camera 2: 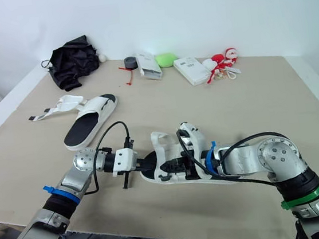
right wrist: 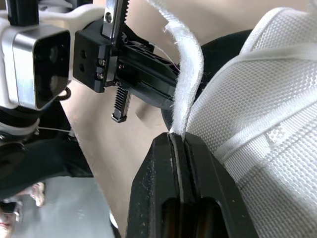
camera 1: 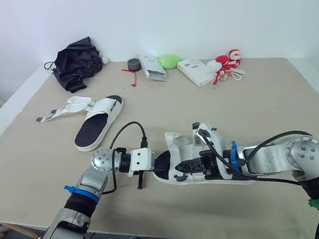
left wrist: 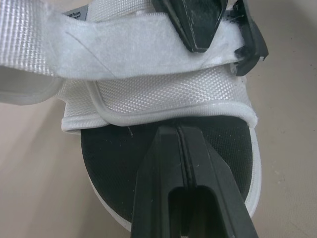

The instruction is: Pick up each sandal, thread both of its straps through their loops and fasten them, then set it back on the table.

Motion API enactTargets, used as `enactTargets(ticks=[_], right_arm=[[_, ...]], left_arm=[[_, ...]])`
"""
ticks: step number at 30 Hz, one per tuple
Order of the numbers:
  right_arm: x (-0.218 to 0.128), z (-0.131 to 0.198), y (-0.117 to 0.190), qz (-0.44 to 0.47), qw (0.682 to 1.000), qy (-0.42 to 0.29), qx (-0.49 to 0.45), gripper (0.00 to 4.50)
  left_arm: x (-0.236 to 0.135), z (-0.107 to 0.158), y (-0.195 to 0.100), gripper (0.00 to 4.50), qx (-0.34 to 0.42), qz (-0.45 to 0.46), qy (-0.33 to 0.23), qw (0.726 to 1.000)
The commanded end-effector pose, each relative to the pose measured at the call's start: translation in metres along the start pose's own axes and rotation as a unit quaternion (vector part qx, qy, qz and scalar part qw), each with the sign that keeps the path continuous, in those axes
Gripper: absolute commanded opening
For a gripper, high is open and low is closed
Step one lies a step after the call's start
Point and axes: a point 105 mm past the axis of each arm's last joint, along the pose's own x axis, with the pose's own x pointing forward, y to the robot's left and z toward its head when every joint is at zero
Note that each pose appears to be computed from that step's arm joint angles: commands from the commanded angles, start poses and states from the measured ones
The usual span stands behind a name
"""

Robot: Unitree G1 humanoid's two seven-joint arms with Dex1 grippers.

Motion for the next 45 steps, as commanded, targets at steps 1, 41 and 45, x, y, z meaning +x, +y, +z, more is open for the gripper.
enactTargets(ticks=[1, 41, 45], right_arm=[[0.005, -0.033, -0.015, -0.03, 0.997, 0.076, -0.004, 0.03], [-0.016, 0.059, 0.0, 0.053, 0.993, -0.019, -0.105, 3.27], [-0.016, 0.062, 0.002, 0.058, 0.992, -0.027, -0.105, 2.75]], left_arm=[[0.011, -0.045, -0.051, 0.0, -0.084, -0.096, 0.078, 0.989], [0.018, -0.043, -0.046, 0.0, -0.078, -0.09, 0.071, 0.99], [0.018, -0.043, -0.047, 0.0, -0.079, -0.09, 0.071, 0.99]])
